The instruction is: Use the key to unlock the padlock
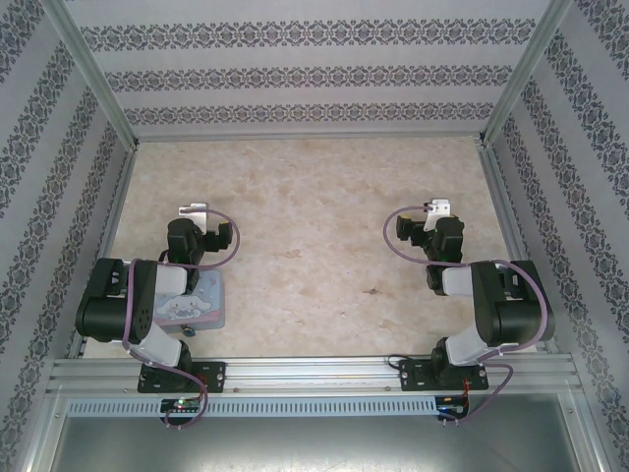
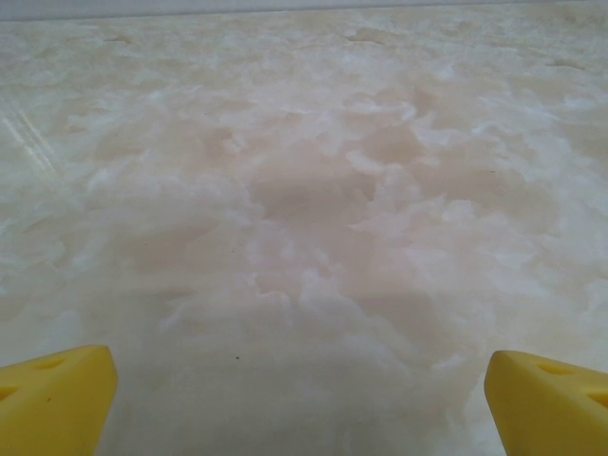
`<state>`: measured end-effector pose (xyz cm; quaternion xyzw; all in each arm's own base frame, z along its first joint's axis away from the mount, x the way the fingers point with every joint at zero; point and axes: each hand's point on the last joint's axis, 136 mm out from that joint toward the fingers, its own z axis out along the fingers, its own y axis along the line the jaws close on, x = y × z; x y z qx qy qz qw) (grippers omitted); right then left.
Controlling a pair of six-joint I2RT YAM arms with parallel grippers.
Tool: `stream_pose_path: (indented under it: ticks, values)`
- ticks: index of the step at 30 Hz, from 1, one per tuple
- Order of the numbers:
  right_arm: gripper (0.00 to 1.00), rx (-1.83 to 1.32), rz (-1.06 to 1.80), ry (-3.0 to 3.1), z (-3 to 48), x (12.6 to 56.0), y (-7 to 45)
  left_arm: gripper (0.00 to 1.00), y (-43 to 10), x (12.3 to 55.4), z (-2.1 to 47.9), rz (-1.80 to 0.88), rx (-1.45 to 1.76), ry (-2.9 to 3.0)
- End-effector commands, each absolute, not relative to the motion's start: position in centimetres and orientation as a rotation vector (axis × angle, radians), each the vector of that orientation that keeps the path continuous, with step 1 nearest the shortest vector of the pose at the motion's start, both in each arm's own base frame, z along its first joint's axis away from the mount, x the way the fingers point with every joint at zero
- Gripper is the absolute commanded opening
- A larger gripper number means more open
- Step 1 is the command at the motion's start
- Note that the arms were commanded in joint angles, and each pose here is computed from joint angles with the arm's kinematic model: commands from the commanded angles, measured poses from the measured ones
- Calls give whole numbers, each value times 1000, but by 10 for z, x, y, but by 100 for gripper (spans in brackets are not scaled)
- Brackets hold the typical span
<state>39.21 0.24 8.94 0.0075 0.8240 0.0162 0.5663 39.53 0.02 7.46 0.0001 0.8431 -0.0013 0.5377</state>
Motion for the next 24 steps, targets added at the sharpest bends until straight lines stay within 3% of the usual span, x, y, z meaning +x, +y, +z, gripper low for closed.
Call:
stream_pose_path:
  ticks: [1,10,12,15,21,24]
  values:
    - [98,26,62,1881,106,399,1,100,6,400,82,7,-18,1985]
    - [98,236,-43,1951,150,392,-28,100,22,400,123,70,-119,2010]
    - [98,292,44,1937,168,395,-22,99,26,398,138,70,-172,2013]
    - [98,649,245,1863,180,390,-34,100,31,390,162,60,-258,2024]
    - [98,495,692,1910,196,395,22,100,50,343,188,110,-542,2166]
    - [91,415,850,2006,193,390,60,100,55,307,187,145,-683,2272]
